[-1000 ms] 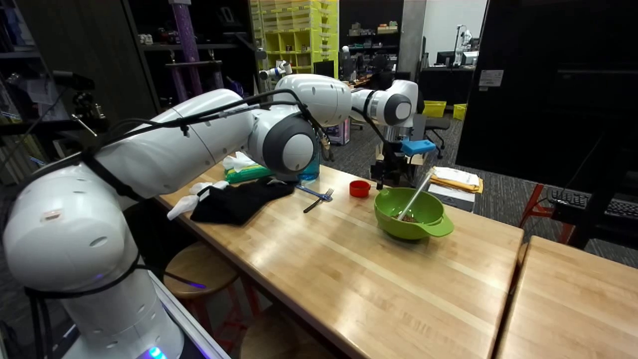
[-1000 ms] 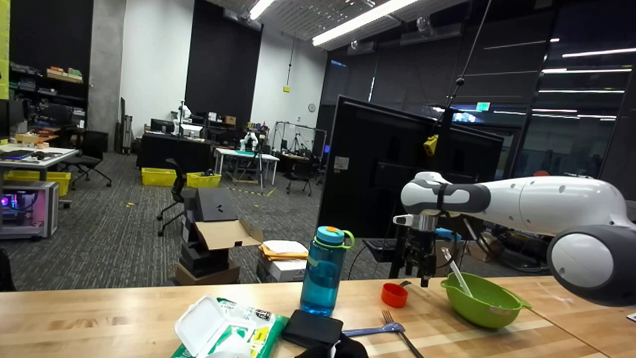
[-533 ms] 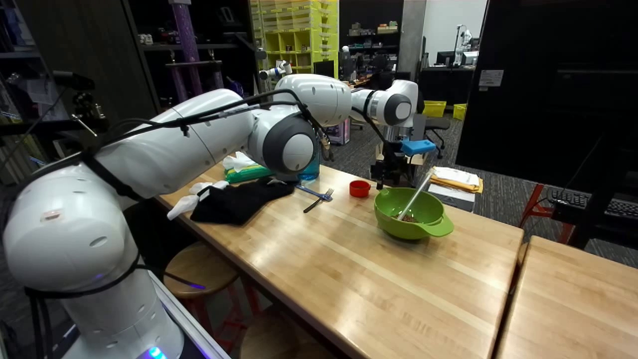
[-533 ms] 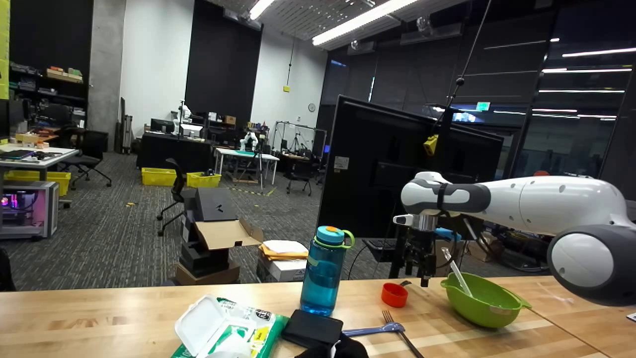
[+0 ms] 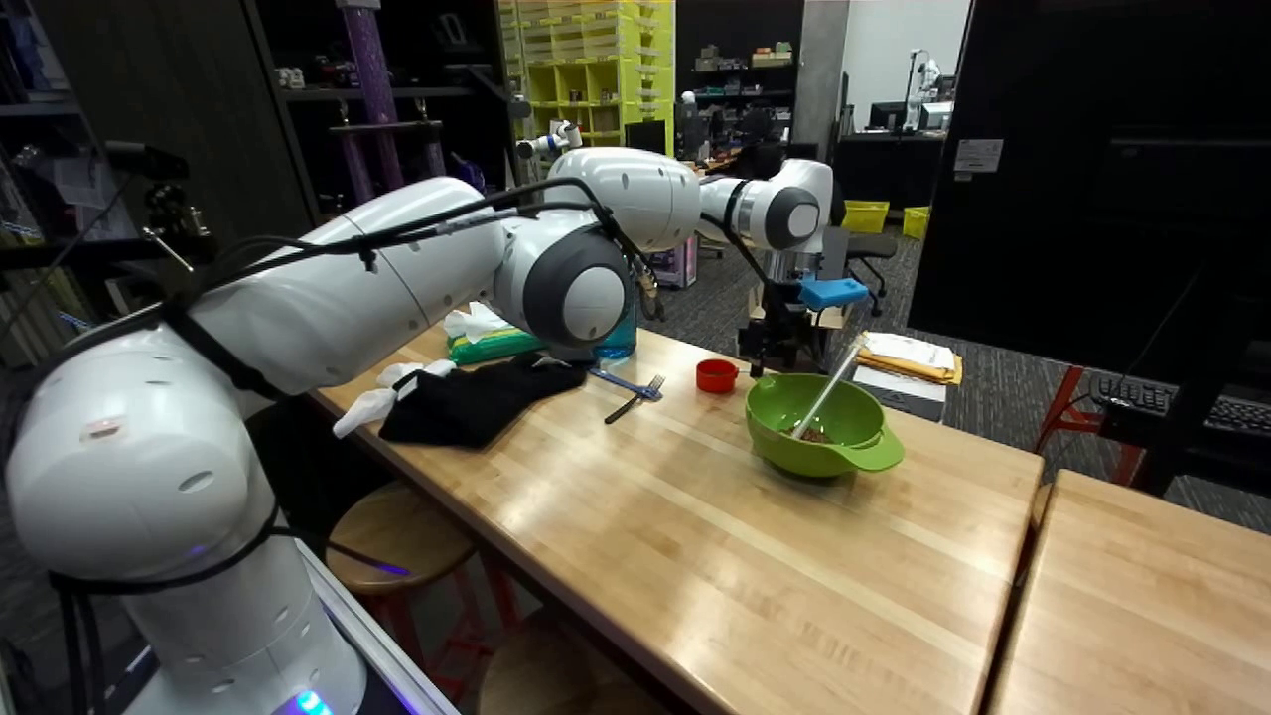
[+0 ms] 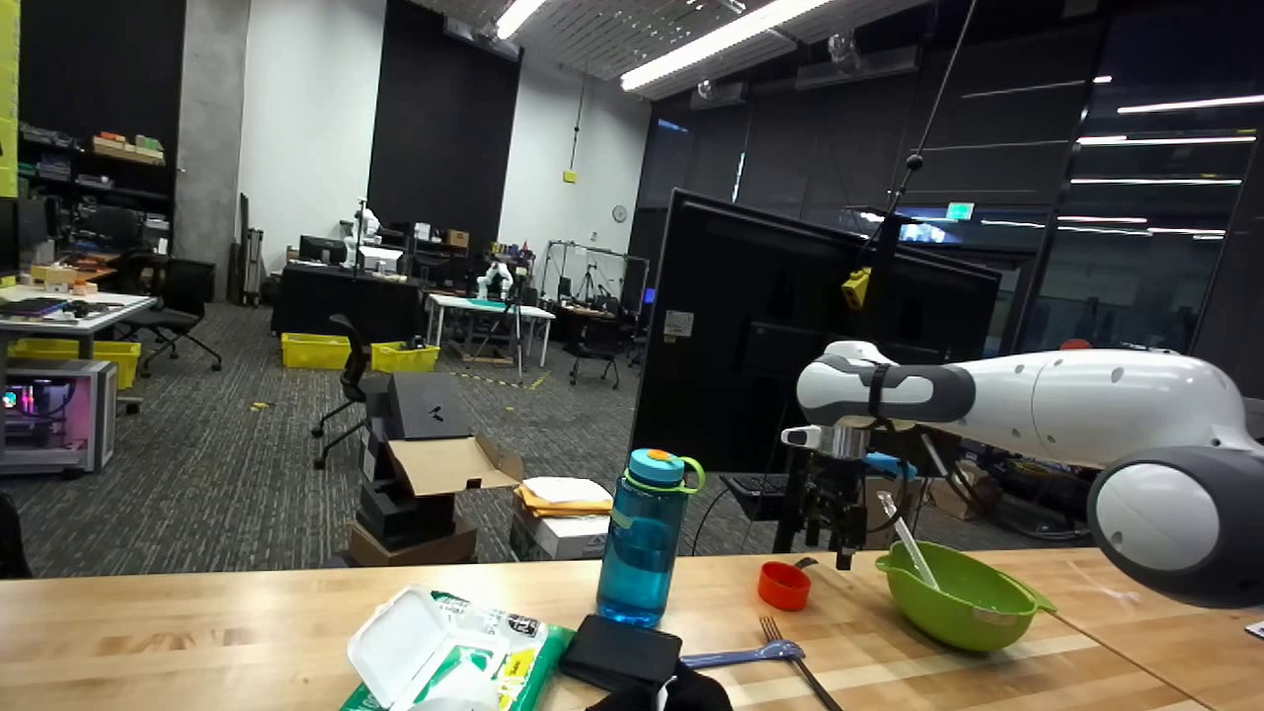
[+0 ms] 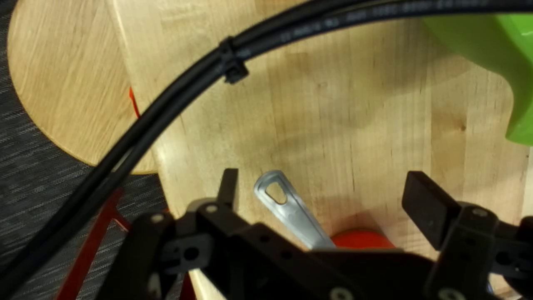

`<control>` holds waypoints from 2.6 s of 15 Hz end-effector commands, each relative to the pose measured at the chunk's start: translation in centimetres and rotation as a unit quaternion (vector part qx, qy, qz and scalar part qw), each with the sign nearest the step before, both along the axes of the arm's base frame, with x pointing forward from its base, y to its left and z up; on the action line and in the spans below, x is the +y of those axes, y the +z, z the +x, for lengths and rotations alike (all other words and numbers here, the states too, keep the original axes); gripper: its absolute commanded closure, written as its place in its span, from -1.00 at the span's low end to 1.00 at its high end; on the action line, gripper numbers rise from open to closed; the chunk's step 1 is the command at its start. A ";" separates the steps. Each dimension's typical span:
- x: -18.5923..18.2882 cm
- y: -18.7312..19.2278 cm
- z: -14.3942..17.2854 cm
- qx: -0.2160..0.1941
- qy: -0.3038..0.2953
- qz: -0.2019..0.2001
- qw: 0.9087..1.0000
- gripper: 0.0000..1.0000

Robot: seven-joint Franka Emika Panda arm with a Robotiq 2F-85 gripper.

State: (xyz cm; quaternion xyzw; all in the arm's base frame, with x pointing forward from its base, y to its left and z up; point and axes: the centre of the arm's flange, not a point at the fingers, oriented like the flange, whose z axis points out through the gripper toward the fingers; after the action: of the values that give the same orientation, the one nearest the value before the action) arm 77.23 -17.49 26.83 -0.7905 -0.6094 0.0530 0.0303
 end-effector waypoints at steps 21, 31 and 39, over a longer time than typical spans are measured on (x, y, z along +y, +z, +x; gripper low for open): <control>-0.1 -0.4 0.2 0.003 0.003 0.001 1.000 -1.00; -0.1 -0.7 0.5 0.002 0.013 -0.003 1.000 -1.00; -0.7 -1.4 0.8 0.006 0.017 0.009 1.000 -1.00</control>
State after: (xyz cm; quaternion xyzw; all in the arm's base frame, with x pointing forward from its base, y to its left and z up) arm 77.06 -17.87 25.50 -0.7839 -0.6172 0.0577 0.0358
